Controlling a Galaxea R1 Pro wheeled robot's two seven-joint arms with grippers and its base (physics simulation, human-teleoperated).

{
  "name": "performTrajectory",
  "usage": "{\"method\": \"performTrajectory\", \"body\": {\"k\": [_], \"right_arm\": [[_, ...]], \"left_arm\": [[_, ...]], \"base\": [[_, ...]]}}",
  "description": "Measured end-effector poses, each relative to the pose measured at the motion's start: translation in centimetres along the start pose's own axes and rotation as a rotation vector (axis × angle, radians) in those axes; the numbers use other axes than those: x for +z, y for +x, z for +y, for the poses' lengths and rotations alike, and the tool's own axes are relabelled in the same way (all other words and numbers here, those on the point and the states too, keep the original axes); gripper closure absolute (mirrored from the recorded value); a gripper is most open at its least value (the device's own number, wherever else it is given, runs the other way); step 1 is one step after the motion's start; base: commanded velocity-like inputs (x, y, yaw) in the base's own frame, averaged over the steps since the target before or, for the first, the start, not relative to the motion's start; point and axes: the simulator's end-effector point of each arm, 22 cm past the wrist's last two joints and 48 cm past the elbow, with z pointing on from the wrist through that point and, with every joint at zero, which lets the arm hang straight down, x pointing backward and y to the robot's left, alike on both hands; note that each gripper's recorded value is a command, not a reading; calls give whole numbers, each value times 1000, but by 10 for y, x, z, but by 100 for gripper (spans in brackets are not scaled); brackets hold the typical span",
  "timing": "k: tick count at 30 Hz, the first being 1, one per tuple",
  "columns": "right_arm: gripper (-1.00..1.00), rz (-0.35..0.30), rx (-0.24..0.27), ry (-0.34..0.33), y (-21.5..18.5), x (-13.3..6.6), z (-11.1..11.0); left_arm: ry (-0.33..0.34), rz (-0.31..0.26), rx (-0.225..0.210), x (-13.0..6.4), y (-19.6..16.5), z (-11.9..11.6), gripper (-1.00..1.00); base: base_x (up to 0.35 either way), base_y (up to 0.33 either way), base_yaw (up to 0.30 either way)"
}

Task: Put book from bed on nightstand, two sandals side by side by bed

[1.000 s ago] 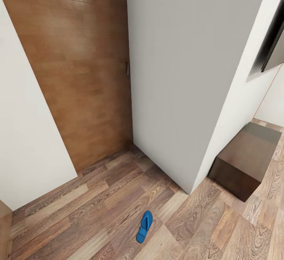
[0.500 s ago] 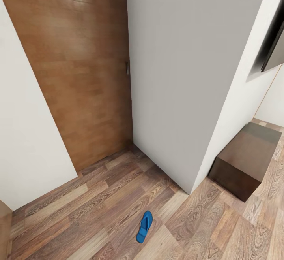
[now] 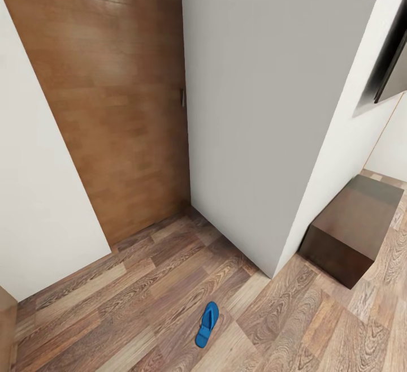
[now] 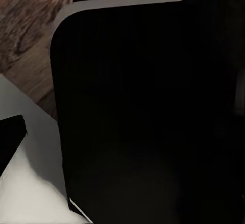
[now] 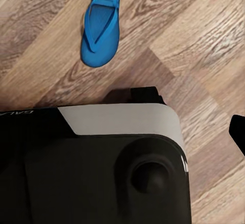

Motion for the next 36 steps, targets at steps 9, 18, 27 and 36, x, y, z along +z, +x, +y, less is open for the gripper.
{"method": "performTrajectory", "body": {"k": [9,18,27,36], "right_arm": [[-100,-31,4,-3,-22,2,3],[-100,-78,4,-10,-62,5,9],[-100,-94,-6,-17,-91,6,14],[-100,-94,-10,-33,-99,6,27]], "left_arm": [[-40,-98,8,2,-66,18,-100],[-94,-231,12,-6,-165,38,-100],[-126,-315,13,-19,-235,60,-100],[-131,-372,14,-36,-300,65,-100]], "base": [[0,0,0],[0,0,0],[0,0,0],[0,0,0]]}}
